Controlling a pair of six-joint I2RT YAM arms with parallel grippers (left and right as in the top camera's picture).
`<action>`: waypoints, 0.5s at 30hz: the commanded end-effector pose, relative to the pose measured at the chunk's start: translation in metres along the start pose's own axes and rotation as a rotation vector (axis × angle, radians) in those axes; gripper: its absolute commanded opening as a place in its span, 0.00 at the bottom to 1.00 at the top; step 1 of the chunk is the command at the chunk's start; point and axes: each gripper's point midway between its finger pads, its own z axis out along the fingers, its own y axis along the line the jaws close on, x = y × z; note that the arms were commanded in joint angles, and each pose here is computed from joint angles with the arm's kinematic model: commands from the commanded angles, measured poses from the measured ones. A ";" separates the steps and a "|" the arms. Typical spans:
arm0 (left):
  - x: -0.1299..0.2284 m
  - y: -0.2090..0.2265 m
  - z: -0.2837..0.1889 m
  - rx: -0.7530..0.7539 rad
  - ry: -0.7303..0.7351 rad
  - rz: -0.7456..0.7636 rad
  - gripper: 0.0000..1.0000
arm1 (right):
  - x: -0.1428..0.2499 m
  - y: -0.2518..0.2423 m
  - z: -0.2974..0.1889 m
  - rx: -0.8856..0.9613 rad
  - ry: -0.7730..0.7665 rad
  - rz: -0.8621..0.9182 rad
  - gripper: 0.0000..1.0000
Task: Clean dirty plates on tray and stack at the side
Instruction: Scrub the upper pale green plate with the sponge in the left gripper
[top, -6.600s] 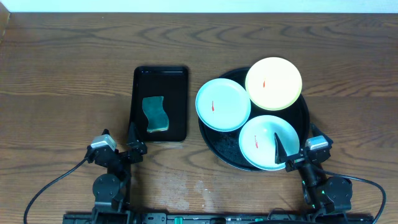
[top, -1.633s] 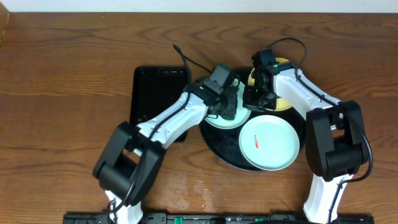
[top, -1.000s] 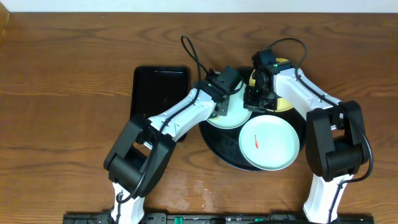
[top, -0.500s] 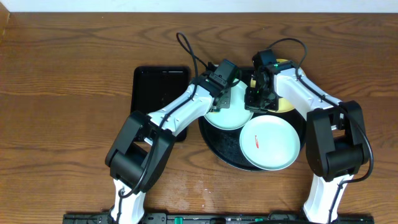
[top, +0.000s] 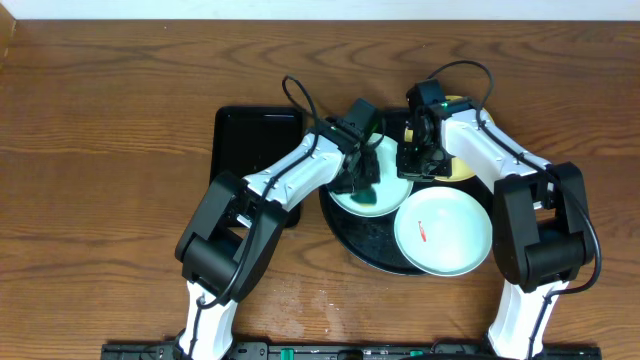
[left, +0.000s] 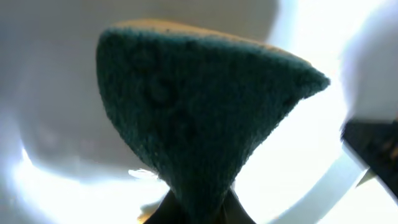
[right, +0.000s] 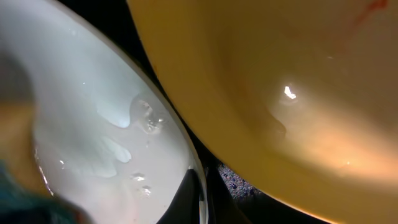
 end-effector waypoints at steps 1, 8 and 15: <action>0.022 0.013 0.009 -0.033 0.109 -0.068 0.09 | 0.008 -0.012 0.011 0.068 0.025 -0.017 0.01; -0.010 0.064 -0.002 -0.162 0.026 -0.161 0.09 | 0.008 -0.013 0.011 0.068 0.026 -0.017 0.01; -0.041 0.074 -0.008 -0.122 -0.046 -0.157 0.09 | 0.009 -0.013 0.011 0.069 0.027 -0.017 0.01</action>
